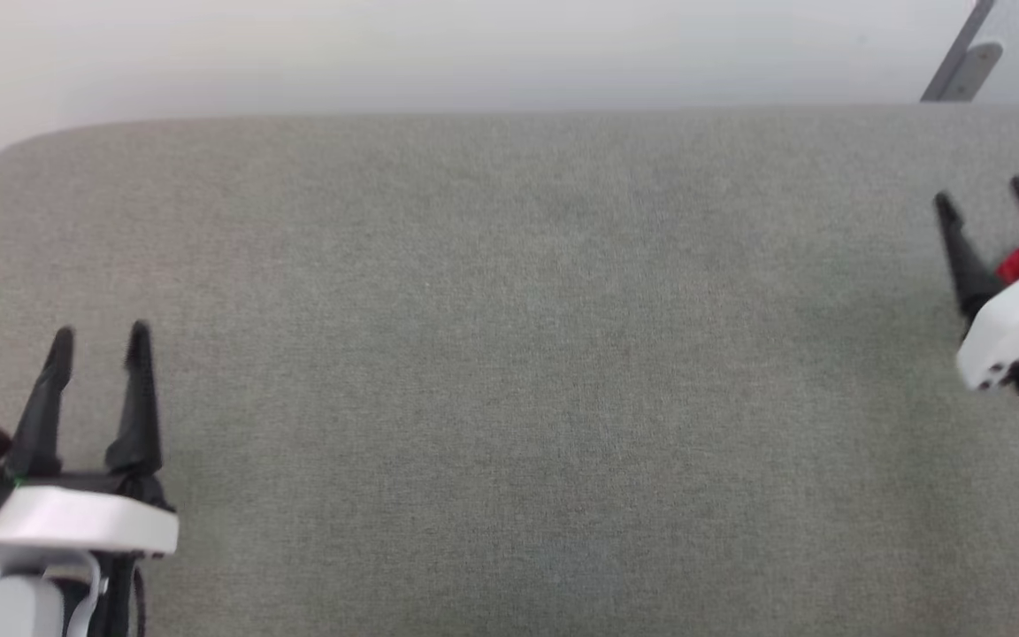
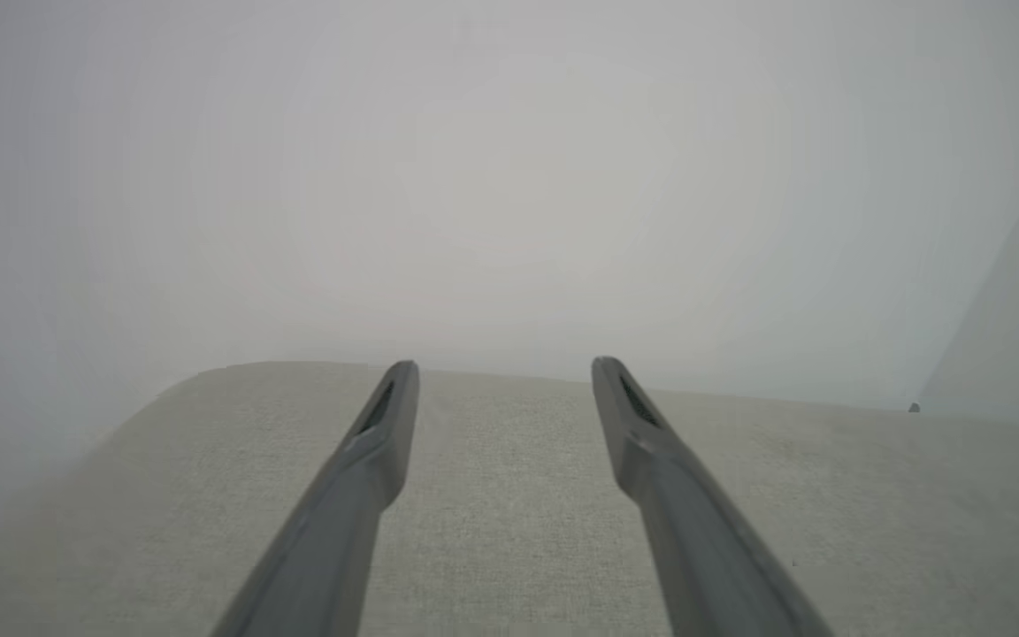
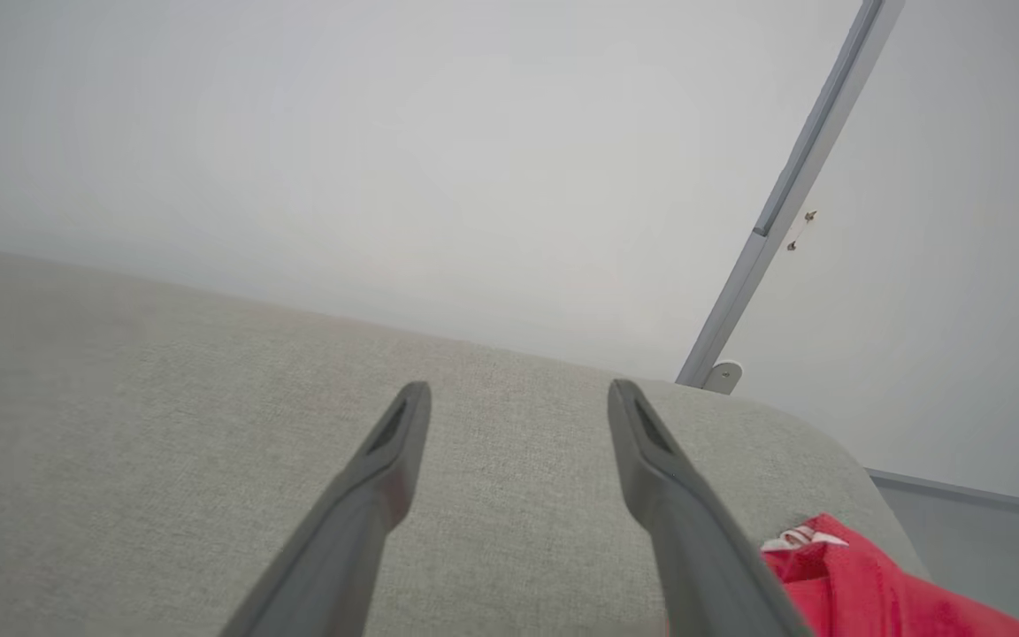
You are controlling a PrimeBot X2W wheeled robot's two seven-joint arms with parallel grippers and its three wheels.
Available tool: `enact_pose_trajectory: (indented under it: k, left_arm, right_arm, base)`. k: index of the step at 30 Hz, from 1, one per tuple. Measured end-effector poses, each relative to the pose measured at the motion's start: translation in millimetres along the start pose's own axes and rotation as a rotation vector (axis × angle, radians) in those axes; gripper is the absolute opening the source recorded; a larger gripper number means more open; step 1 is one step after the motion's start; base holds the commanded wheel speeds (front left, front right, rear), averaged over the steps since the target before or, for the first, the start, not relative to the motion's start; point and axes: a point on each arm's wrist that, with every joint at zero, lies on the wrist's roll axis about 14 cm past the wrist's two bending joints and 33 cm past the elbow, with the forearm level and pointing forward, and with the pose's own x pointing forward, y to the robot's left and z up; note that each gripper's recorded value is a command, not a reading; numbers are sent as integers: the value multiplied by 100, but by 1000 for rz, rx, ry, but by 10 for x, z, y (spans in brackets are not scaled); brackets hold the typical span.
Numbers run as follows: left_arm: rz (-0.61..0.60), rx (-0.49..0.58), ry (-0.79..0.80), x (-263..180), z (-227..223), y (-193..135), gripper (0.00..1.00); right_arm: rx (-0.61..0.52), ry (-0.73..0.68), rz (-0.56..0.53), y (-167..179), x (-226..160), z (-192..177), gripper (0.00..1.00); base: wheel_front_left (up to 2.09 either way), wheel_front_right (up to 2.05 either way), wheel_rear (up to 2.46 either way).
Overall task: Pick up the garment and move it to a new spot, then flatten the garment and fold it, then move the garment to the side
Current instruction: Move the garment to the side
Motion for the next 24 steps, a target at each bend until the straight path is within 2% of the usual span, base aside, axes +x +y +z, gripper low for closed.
enact_pose_trajectory:
  k: [8, 15, 24]
  left_arm:
    - [79, 32, 6, -315, 30, 217, 100]
    - [115, 37, 32, -573, -9, 328, 100]
    - [136, 32, 48, -842, -28, 383, 100]
  right_arm:
    - [34, -67, 51, 265, -271, -33, 100]
    - [76, -130, 51, 367, -531, -82, 100]
    - [130, -144, 26, 443, -874, -264, 100]
  base:
    - [0, 0, 0]
    - [0, 0, 0]
    - [0, 0, 0]
